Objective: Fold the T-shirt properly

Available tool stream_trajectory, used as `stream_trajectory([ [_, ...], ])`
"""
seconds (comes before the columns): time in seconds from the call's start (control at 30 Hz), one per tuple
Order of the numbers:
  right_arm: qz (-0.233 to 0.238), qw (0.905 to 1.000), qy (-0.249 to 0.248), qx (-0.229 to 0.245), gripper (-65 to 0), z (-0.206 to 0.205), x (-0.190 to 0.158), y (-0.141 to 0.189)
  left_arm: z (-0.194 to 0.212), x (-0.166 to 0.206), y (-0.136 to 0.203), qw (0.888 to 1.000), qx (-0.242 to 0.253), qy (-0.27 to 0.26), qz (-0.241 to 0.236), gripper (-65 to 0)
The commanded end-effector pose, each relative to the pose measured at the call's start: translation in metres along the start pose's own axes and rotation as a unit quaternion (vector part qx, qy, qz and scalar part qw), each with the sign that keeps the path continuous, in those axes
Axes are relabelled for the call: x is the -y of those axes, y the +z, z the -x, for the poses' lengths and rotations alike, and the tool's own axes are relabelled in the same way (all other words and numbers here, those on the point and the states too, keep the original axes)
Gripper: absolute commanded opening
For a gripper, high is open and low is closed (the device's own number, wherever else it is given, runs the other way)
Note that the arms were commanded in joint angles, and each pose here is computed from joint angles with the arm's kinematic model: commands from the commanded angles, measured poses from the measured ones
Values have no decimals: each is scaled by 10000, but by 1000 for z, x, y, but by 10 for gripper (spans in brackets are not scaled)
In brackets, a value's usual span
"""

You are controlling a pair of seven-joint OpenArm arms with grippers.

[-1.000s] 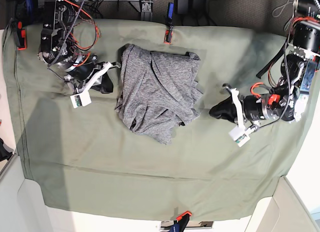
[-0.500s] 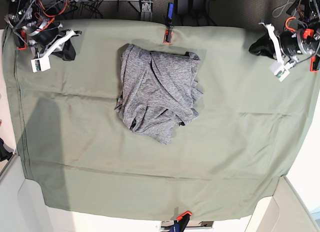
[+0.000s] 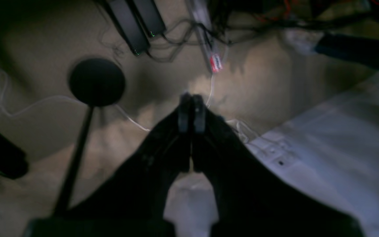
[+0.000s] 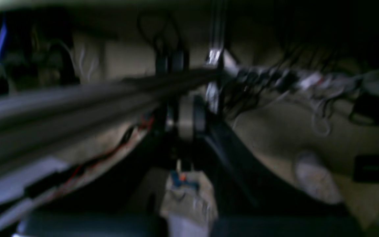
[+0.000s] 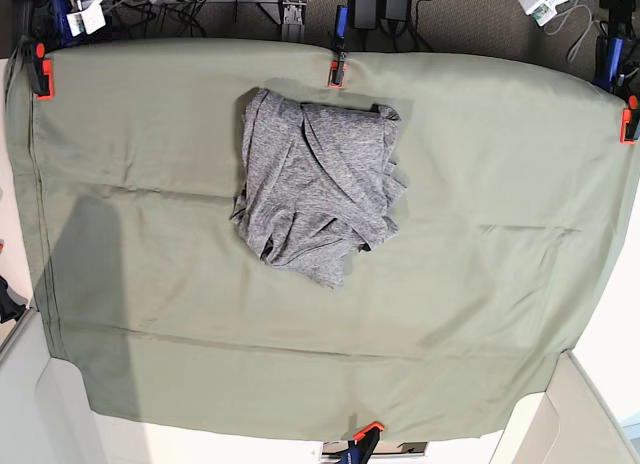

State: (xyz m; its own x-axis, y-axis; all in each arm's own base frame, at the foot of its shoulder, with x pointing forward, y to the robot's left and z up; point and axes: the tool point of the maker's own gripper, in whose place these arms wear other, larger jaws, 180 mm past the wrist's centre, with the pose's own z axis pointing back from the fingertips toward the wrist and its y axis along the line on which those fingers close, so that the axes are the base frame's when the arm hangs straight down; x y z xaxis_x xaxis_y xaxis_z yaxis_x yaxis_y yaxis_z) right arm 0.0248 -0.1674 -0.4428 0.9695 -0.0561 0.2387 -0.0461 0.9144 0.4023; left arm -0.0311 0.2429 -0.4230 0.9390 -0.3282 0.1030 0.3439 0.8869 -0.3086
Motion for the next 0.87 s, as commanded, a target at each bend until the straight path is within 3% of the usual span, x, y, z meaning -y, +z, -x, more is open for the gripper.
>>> stream_trajectory([
  [0.0,-31,9998,-36,-172,-650,14,-1,-1,11,5,-3,9999,-150,1,59,-650],
  [0.13,44,9957,-221,-902,-650,59,5,-28,41,2,-37,9964,-795,233,-178,-650],
  [0.23,158,9873,-352,-1539,-650,92,12,-52,63,-7,-68,9890,-1368,401,-386,-650],
  [0.47,221,9655,-665,-2507,-650,125,24,-100,59,-16,-145,9760,-2074,501,-438,-650],
  [0.67,418,9634,-368,-2623,-650,98,38,-123,39,-9,-191,9633,-2648,286,-345,-650],
  [0.83,431,9696,-230,-2399,-650,66,40,-131,8,-11,-203,9676,-2487,230,-360,-650],
])
